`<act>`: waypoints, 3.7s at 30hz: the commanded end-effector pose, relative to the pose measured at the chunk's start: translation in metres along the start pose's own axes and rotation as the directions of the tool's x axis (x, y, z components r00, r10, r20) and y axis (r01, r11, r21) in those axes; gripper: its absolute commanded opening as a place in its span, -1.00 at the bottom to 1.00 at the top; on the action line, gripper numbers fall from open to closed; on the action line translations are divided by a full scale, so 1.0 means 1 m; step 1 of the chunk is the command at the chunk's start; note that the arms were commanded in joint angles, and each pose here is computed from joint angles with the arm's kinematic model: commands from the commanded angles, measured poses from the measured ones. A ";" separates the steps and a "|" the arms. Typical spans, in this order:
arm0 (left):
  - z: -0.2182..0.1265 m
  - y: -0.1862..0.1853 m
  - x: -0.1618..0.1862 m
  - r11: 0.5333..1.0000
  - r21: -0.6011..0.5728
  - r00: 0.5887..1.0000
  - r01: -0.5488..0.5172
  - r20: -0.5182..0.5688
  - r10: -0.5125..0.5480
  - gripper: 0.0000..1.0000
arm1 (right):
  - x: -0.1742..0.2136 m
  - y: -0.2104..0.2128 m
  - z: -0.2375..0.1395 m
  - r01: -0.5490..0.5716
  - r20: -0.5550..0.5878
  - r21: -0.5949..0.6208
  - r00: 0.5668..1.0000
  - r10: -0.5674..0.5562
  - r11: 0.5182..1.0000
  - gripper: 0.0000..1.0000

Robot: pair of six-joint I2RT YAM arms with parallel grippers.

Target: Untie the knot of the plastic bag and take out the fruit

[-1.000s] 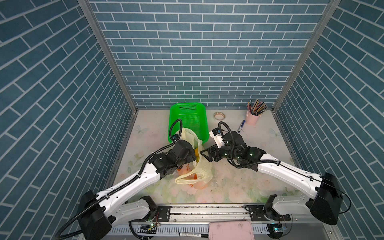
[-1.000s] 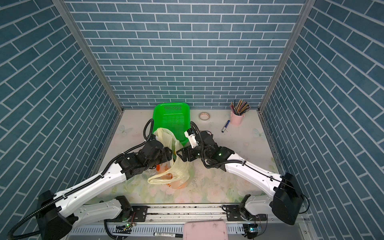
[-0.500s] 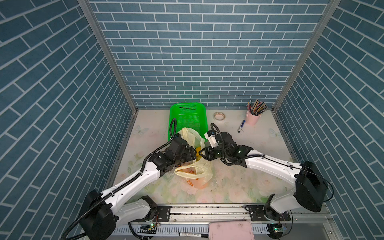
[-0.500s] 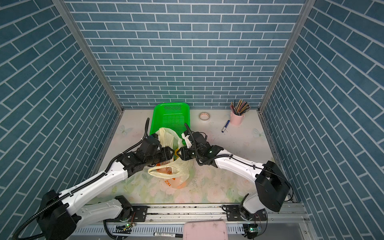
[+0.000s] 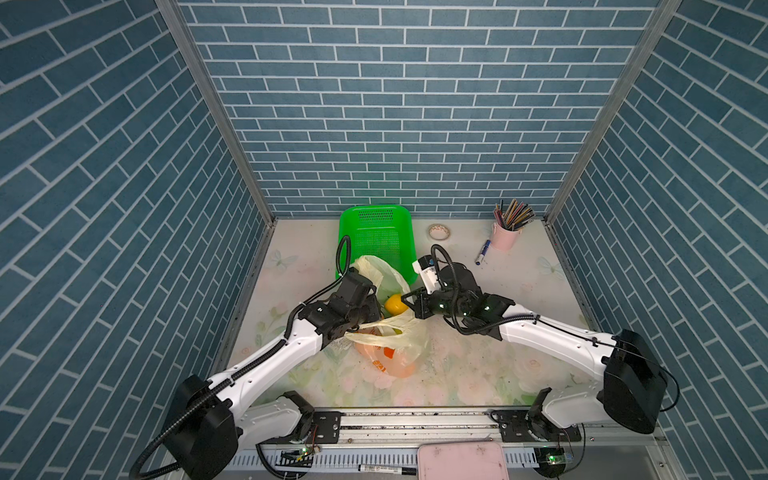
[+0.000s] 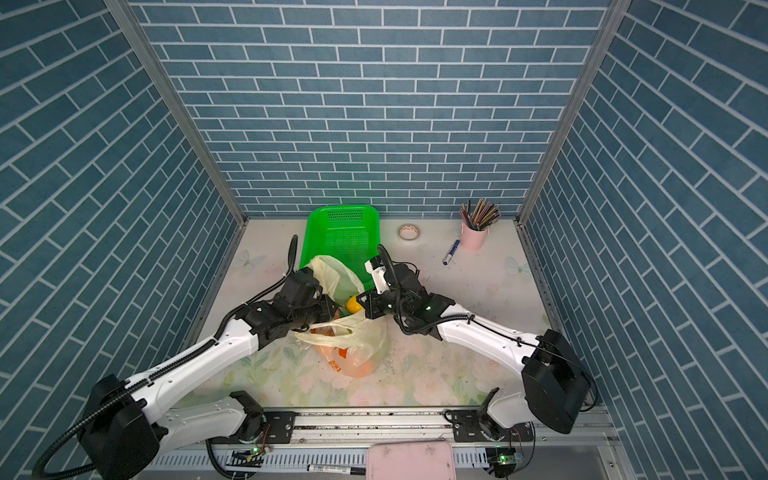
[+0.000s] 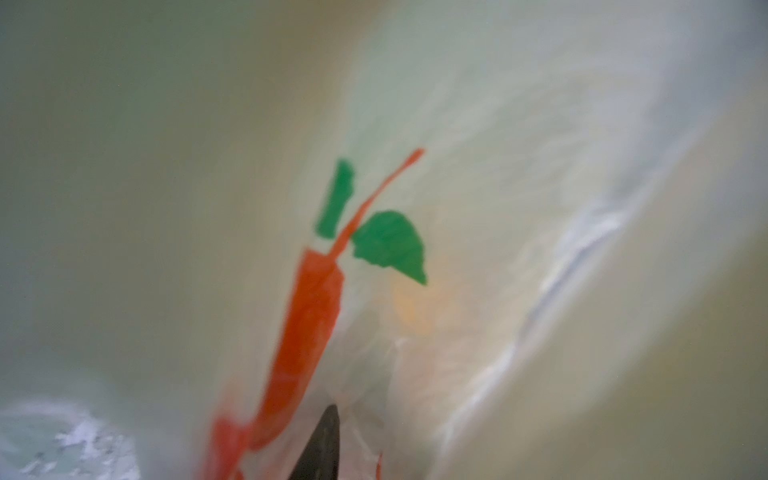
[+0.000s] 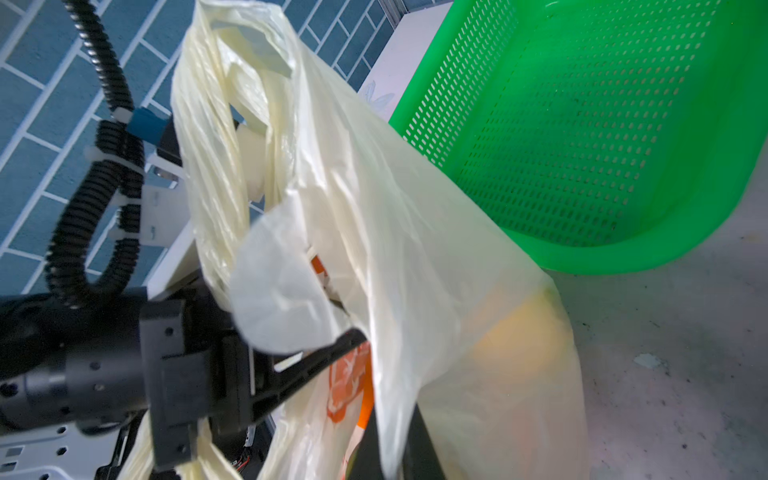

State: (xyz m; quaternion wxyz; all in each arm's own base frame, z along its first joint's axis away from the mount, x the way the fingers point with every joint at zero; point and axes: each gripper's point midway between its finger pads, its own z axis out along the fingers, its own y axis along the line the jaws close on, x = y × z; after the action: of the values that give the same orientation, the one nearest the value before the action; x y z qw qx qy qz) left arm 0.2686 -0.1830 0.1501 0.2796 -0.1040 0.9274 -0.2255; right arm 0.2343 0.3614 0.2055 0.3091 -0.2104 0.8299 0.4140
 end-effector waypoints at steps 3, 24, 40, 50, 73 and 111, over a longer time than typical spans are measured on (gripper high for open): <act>-0.028 0.026 -0.018 0.996 -0.080 0.997 0.032 0.073 -0.026 -0.49 | -0.014 0.001 -0.022 -0.006 0.100 0.009 0.995 0.005 1.000 -0.87; -0.090 0.085 -0.072 0.973 -0.209 0.973 0.096 0.224 -0.048 -0.73 | 0.045 -0.092 -0.089 -0.108 0.166 0.339 0.985 0.054 0.934 -0.90; -0.098 0.066 -0.078 0.996 -0.079 0.975 -0.050 0.214 0.066 0.65 | 0.039 -0.105 -0.103 -0.119 0.156 0.353 0.986 0.067 0.928 -0.10; -0.173 -0.027 -0.092 0.889 0.221 0.882 -0.401 0.354 0.310 0.76 | -0.032 -0.037 -0.124 0.022 0.289 0.170 0.955 -0.071 0.985 0.34; -0.113 0.035 -0.072 0.964 -0.023 0.963 -0.265 0.042 0.265 -0.06 | -0.076 0.149 -0.026 0.696 0.445 -0.354 0.713 -0.542 0.625 0.61; -0.139 0.023 -0.068 0.939 -0.007 0.934 -0.345 0.100 0.344 0.61 | -0.152 0.106 0.078 0.422 0.371 -0.316 0.880 -0.298 0.850 -0.86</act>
State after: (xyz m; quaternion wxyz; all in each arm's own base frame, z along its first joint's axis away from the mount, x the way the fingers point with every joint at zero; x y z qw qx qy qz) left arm 0.2523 -0.0980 0.2596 0.3430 0.0518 0.9193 -0.1859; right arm 0.2829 0.4968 0.3444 0.4645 -0.3931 0.5758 0.5461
